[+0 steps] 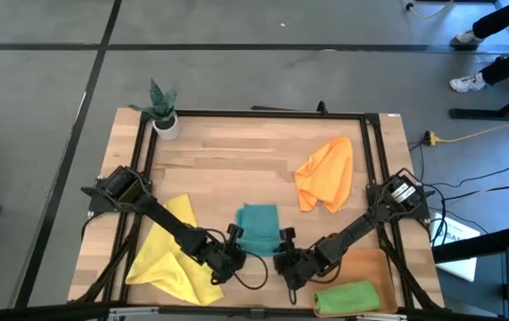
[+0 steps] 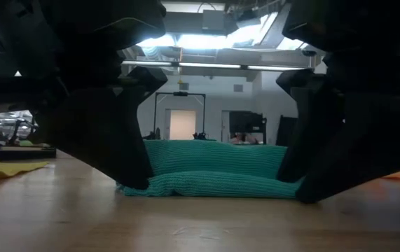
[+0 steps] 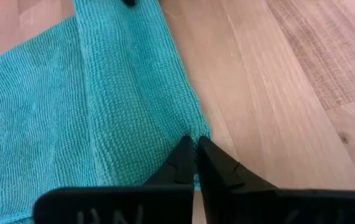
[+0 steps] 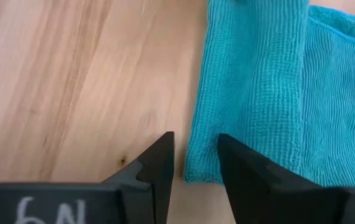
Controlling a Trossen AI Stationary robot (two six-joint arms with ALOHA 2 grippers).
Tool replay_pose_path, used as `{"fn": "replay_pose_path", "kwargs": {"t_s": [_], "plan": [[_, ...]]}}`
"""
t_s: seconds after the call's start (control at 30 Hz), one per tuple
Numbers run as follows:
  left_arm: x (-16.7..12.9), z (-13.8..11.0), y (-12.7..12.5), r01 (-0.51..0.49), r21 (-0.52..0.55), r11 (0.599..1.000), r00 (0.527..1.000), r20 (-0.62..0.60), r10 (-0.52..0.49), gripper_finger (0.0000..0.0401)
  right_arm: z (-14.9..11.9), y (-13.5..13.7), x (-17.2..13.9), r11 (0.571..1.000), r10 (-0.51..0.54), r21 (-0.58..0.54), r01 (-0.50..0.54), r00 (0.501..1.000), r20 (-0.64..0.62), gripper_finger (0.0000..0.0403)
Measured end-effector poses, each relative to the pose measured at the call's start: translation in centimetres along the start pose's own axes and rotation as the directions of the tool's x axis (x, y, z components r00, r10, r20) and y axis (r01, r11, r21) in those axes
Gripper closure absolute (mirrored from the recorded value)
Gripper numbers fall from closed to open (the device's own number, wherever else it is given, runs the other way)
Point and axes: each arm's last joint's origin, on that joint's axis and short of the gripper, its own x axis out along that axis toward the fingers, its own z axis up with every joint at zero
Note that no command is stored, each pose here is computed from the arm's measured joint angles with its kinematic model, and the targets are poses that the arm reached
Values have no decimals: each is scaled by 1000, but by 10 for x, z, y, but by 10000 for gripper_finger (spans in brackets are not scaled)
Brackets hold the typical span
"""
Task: Roll microfiber towels into tight, uniform cylinder then place into a basket
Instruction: Roll the blue microfiber towel
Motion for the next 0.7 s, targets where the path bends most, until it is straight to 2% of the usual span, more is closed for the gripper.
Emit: {"fn": "replay_pose_path", "kwargs": {"t_s": [0.3, 0.4, 0.5, 0.7], "plan": [[0, 0, 0, 8, 0, 1000, 1000, -2, -8, 401, 1, -2, 2, 998, -12, 54, 11, 1000, 13, 275], [0, 0, 0, 11, 0, 1000, 1000, -2, -11, 401, 1, -4, 3, 995, -55, 86, 53, 998, 23, 284], [0, 0, 0, 12, 0, 1000, 1000, -2, -12, 401, 1, -9, 5, 988, -104, 116, 100, 994, 24, 306], [0, 0, 0, 13, 0, 1000, 1000, -2, -13, 401, 2, -14, 8, 986, -60, 156, 58, 998, 6, 378]]}}
